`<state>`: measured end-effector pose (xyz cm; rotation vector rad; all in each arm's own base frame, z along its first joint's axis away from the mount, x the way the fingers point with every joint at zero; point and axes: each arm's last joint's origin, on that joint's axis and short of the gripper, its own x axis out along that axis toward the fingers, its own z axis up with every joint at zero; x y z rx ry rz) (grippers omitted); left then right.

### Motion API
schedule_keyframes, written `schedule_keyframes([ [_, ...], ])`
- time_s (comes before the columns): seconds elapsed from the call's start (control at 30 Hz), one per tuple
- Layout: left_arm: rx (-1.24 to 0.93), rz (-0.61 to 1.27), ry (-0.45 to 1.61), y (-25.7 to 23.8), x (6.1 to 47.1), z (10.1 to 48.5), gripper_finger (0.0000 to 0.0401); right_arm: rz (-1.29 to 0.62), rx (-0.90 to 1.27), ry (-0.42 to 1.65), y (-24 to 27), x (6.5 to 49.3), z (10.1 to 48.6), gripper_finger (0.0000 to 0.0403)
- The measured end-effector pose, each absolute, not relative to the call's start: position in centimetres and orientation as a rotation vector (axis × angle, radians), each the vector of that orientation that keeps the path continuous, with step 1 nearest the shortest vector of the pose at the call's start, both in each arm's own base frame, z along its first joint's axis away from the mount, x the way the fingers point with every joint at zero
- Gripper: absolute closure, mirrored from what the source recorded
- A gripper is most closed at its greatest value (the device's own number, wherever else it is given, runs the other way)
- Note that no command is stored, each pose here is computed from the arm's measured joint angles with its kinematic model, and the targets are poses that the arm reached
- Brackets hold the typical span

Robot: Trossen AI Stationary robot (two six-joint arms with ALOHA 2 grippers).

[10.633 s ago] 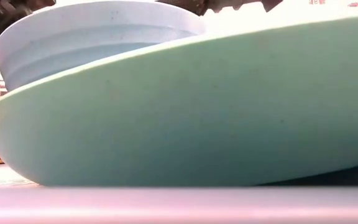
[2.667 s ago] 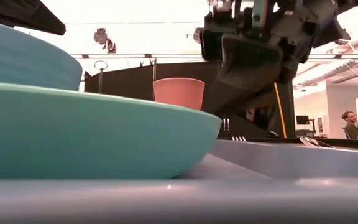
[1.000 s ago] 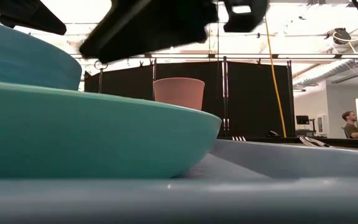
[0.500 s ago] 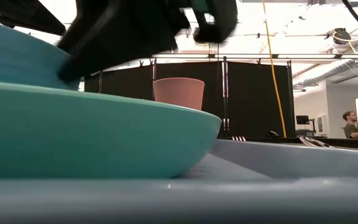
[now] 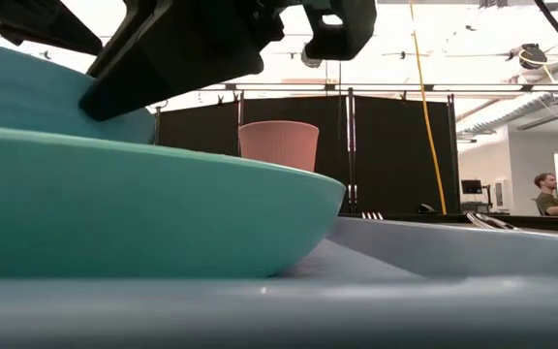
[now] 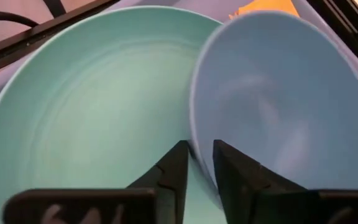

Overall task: Set up tray
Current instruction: Adjust the blue bowl on top of the green plate on the blue tray

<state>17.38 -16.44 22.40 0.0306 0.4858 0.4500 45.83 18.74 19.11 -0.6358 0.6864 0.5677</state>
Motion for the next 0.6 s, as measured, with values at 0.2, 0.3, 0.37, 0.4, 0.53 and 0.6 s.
schedule_keyframes([
  [0.2, 0.032, 0.450, 0.486, -16.44, 17.38, 22.40, 0.0339, 0.563, -0.618, 0.706, 18.70, 45.73, 19.01, 0.0378],
  [0.3, 0.034, 0.450, 0.487, -16.43, 17.37, 22.40, 0.0339, 0.560, -0.607, 0.723, 18.67, 45.64, 18.91, 0.0393],
  [0.37, 0.034, 0.450, 0.487, -16.43, 17.37, 22.40, 0.0339, 0.563, -0.609, 0.729, 18.73, 45.56, 18.85, 0.0397],
  [0.4, 0.034, 0.450, 0.487, -16.43, 17.37, 22.40, 0.0338, 0.566, -0.610, 0.733, 18.79, 45.49, 18.82, 0.0398],
  [0.53, 0.034, 0.450, 0.487, -16.42, 17.36, 22.39, 0.0339, 0.573, -0.616, 0.734, 19.19, 45.30, 18.79, 0.0395],
  [0.6, 0.034, 0.450, 0.487, -16.42, 17.36, 22.39, 0.0339, 0.576, -0.616, 0.733, 19.33, 45.24, 18.80, 0.0395],
])
